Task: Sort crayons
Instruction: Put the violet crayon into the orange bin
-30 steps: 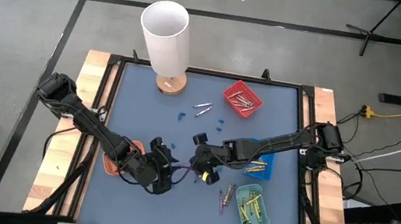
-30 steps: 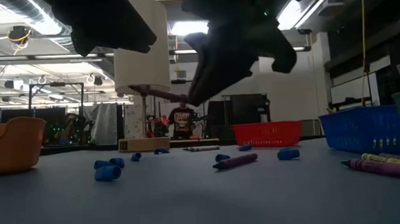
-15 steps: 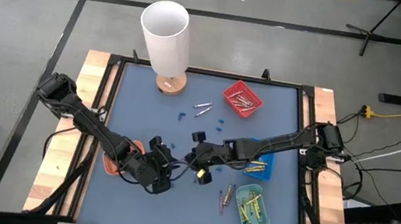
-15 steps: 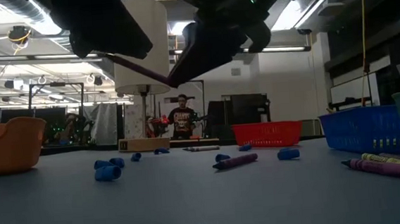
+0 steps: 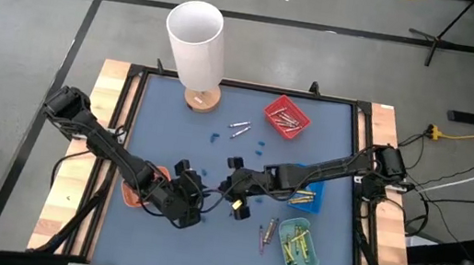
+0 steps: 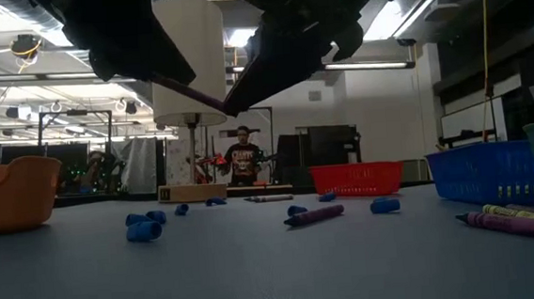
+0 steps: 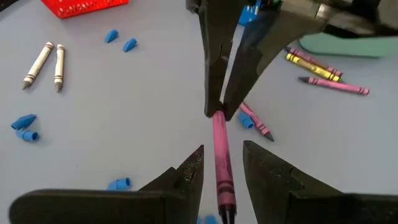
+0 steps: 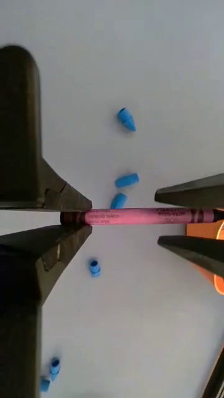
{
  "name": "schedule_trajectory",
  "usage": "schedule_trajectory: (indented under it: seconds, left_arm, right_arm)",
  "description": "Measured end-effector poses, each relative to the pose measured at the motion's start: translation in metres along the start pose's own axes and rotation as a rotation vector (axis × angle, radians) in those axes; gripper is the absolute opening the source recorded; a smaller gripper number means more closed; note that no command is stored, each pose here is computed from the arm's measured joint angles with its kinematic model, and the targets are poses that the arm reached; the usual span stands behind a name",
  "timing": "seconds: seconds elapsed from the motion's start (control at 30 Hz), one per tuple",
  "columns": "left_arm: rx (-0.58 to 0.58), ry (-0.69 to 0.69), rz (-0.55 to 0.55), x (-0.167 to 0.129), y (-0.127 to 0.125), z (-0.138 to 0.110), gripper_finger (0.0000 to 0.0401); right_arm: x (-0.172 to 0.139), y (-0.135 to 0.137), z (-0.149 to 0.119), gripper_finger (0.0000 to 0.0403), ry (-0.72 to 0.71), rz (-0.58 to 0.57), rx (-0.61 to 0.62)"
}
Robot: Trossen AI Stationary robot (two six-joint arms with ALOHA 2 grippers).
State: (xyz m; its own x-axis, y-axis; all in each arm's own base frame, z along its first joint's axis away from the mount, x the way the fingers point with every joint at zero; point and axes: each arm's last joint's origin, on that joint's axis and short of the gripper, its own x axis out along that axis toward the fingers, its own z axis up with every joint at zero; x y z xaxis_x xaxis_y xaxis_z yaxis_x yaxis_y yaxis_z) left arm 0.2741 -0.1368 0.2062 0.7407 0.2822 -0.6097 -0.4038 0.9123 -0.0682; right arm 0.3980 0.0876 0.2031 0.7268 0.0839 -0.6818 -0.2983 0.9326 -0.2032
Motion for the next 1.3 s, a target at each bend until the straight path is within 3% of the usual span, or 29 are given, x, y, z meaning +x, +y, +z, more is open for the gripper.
schedule_trajectory:
  seconds: [0.93,1.3]
  left_arm:
    - [0.021,0.056,-0.020,0.0003,0.0013,-0.0030,0.0094]
    - [0.020,0.055,-0.018,0.0003,0.0014,-0.0031,0.0030]
  right_arm:
    - [-0.0005,-0.0001,0.0004,0.0026,-0.001,0.000,0.024]
    - [-0.0005,-0.0001,0.0004,0.0026,-0.002,0.001,0.024]
